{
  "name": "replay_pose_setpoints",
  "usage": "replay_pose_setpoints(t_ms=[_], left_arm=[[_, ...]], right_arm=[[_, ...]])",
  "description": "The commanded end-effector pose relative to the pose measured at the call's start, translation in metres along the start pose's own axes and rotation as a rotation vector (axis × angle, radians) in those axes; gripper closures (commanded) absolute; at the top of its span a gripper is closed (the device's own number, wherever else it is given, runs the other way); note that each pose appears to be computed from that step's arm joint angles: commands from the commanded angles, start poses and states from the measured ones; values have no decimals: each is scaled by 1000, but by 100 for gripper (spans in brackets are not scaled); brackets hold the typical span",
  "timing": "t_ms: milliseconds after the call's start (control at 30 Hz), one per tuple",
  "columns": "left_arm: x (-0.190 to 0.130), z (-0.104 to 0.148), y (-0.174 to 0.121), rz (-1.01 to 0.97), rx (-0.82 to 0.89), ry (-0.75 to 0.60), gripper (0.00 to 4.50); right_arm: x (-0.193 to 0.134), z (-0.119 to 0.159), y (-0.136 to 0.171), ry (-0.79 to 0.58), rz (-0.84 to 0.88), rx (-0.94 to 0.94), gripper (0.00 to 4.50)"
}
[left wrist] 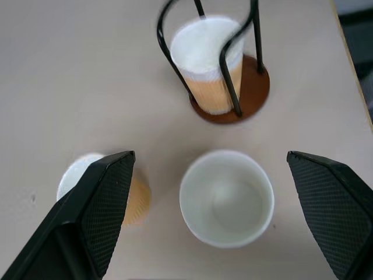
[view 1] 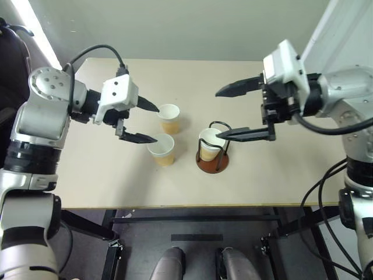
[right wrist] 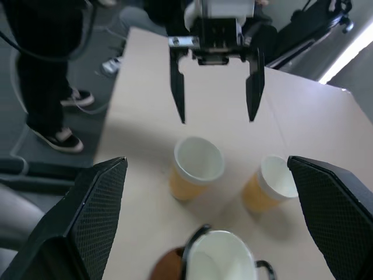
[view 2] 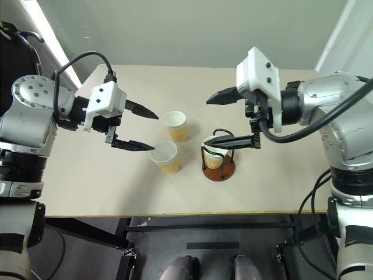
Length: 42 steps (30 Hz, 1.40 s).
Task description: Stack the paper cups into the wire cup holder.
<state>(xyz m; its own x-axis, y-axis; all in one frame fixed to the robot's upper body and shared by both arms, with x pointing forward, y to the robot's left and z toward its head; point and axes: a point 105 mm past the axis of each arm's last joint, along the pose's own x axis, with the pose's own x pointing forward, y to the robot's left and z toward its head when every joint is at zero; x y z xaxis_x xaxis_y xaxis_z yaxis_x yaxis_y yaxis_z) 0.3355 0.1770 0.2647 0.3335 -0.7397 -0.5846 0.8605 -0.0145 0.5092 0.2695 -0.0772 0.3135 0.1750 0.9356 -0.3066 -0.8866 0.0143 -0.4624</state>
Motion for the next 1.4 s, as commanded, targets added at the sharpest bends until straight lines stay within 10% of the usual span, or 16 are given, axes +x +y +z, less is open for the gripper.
replay_pose_setpoints(t_ms=[33, 1300, 1400], left_arm=[[-2, 3, -4, -31, 67, 35, 0], [40, -55, -39, -236, 176, 265, 0], [42, -58, -41, -247, 183, 274, 62]], right_arm=[[-9, 9, 4, -13, -23, -10, 3], [-39, -19, 13, 114, -30, 72, 3], [-39, -20, 14, 117, -31, 73, 0]])
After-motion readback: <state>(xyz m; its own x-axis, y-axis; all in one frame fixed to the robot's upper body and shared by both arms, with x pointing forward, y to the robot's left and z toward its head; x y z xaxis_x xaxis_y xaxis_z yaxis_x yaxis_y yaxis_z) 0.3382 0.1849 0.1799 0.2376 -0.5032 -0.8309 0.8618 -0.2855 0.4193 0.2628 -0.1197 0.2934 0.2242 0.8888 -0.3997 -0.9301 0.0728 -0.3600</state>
